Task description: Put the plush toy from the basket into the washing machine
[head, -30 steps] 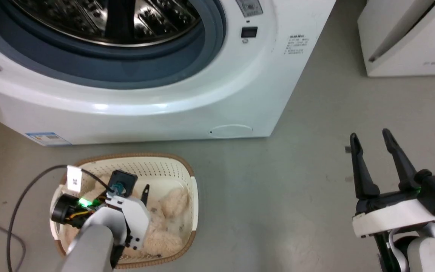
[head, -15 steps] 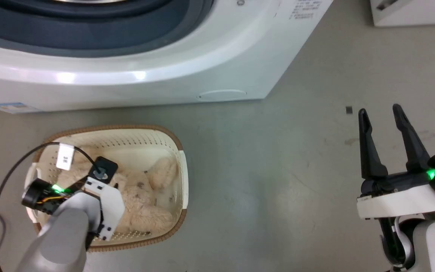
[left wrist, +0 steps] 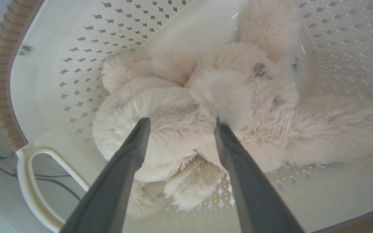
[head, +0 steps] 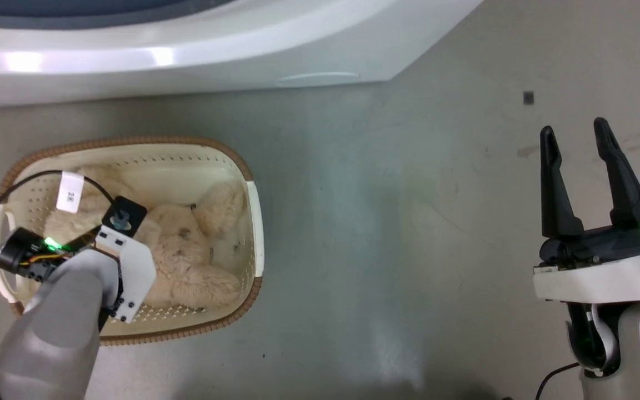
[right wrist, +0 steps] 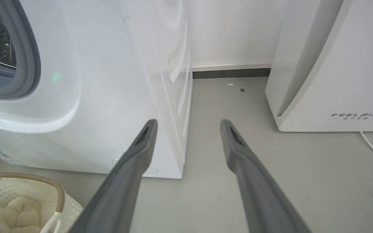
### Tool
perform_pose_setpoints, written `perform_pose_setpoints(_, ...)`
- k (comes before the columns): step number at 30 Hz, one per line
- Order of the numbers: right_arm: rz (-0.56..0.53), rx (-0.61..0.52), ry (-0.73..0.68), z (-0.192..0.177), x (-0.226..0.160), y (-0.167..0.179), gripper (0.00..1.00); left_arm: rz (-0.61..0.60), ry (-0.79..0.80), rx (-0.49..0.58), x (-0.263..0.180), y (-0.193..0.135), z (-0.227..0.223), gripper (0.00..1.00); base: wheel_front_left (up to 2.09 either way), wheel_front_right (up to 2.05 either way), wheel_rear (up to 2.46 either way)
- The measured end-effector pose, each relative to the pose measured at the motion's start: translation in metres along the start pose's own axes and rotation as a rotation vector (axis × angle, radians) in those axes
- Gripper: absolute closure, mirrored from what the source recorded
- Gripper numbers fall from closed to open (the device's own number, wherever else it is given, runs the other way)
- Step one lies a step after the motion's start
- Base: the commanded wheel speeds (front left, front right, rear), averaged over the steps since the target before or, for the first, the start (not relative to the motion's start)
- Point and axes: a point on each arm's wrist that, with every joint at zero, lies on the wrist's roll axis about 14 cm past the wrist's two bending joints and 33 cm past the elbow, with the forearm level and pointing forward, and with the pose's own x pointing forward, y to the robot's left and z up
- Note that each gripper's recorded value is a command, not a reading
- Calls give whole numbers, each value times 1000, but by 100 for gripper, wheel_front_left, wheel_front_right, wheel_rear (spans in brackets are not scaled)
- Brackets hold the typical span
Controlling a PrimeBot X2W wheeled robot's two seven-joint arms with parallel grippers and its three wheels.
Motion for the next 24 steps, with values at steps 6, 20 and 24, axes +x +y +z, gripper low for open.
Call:
perform_pose_setpoints(6, -13, 4, 34, -21, 5, -6, 0, -19, 55, 18, 21, -3, -13, 0, 0, 0, 0)
perform_pose_setpoints(20, -32, 16, 64, -52, 17, -14, 0, -37, 159, 41, 57, -3, -35, 0, 0, 0, 0)
perform_pose_setpoints(24, -39, 16, 66, -58, 20, -18, 0, -50, 201, 49, 65, -2, -44, 98, 0, 0, 0)
